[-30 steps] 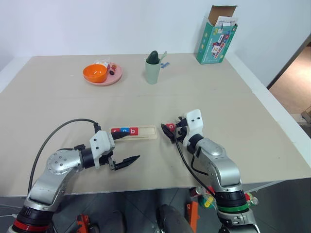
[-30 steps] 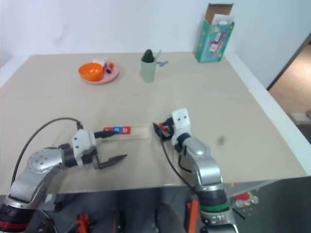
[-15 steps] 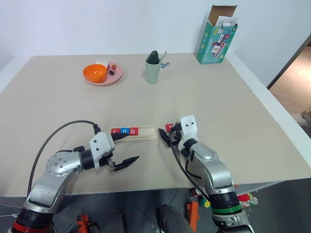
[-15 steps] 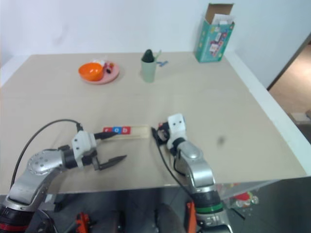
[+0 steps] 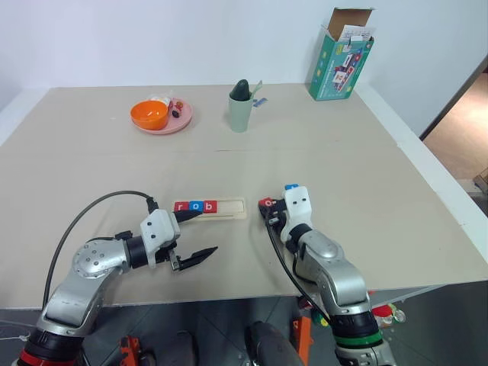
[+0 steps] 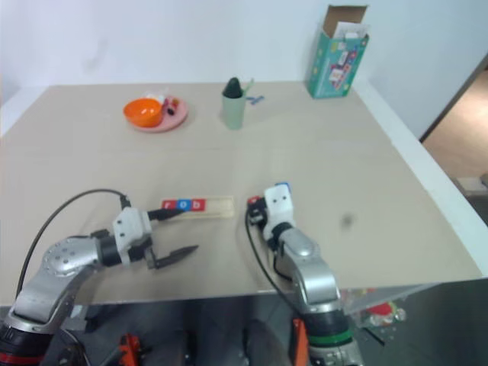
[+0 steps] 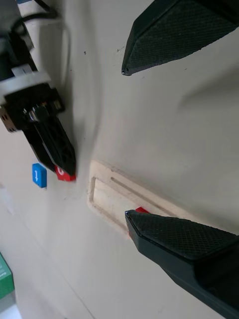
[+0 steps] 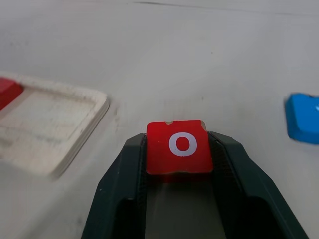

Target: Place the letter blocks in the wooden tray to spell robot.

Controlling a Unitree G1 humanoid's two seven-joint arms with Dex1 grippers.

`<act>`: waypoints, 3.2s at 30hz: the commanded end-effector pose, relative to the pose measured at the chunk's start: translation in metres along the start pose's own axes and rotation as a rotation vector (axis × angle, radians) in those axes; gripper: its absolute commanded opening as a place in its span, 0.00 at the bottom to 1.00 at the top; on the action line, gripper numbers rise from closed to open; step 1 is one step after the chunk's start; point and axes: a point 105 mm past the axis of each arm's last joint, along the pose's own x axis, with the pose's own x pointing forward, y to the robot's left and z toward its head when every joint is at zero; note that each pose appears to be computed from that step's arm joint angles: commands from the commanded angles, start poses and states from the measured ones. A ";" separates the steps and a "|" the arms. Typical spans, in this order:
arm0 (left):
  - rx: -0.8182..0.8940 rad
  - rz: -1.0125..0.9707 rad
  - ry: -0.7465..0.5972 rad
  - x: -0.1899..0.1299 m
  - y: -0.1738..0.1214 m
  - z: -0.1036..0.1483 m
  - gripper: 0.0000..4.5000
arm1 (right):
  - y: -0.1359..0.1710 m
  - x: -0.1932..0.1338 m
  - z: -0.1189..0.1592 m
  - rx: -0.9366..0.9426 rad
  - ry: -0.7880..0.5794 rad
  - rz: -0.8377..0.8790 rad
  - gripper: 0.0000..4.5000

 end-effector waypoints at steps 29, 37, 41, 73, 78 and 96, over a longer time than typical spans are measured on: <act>0.042 -0.032 -0.056 0.008 -0.007 0.005 1.00 | -0.022 -0.033 0.045 -0.347 0.040 0.791 1.00; -0.074 0.005 -0.123 0.004 -0.007 0.018 1.00 | -0.033 0.003 0.028 -0.569 0.067 1.003 1.00; -0.094 0.021 -0.118 0.001 -0.007 0.022 1.00 | -0.036 0.010 0.026 -0.577 0.069 1.028 1.00; -0.061 0.049 -0.063 0.000 -0.007 0.019 1.00 | -0.042 0.023 0.026 -0.470 0.040 0.981 0.47; -0.056 0.048 -0.062 0.003 -0.006 0.020 1.00 | -0.042 0.022 0.023 -0.473 0.057 0.991 0.47; -0.063 0.048 -0.058 0.002 -0.005 0.017 1.00 | -0.034 0.023 0.018 -0.373 0.054 0.990 0.29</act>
